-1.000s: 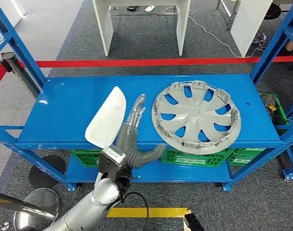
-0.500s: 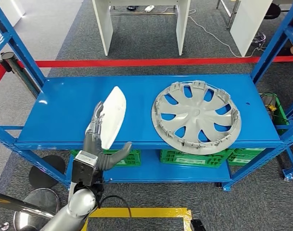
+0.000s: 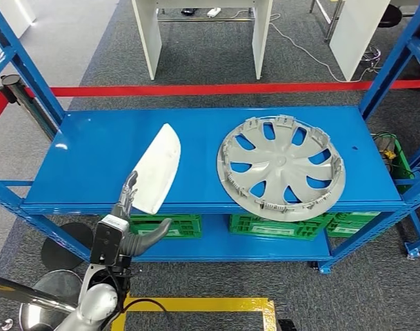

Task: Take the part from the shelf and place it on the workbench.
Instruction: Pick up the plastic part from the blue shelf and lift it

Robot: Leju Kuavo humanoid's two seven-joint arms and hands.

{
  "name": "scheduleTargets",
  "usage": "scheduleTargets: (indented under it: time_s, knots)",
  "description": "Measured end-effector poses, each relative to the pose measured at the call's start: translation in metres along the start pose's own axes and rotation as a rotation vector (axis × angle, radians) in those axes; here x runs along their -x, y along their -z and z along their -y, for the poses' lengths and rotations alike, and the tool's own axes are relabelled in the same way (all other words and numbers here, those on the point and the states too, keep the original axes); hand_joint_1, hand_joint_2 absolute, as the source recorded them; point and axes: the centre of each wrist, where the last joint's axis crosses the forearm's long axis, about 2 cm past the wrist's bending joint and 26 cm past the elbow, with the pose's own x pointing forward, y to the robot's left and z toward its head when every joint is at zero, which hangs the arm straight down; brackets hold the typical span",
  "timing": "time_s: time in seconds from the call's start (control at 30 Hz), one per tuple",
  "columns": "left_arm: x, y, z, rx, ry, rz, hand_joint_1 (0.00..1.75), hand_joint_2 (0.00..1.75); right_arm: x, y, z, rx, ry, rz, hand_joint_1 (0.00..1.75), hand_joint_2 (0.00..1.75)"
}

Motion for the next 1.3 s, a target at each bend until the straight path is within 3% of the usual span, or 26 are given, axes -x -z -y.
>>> scheduleTargets:
  time_s: [0.17, 0.4, 0.73, 1.03, 1.3]
  knots:
    - [0.024, -0.016, -0.016, 0.035, 0.026, -0.140, 0.00, 1.75, 0.000, 0.000, 0.001, 0.013, 0.019, -0.026, 0.00, 1.75]
    - [0.037, -0.024, -0.024, 0.045, 0.060, -0.191, 0.00, 1.75, 0.000, 0.000, 0.002, 0.016, 0.028, -0.031, 0.00, 1.75]
    - [0.041, -0.026, -0.027, 0.047, 0.087, -0.208, 0.00, 1.75, 0.000, 0.000, 0.002, 0.016, 0.033, -0.031, 0.00, 1.75]
    - [0.045, -0.019, -0.029, 0.076, 0.232, -0.232, 0.00, 1.75, -0.002, 0.001, 0.003, 0.012, 0.040, -0.036, 0.00, 1.75]
    - [0.041, 0.011, -0.033, 0.032, 0.648, -0.123, 0.00, 1.75, -0.009, 0.001, 0.004, 0.003, 0.031, -0.035, 0.00, 1.75]
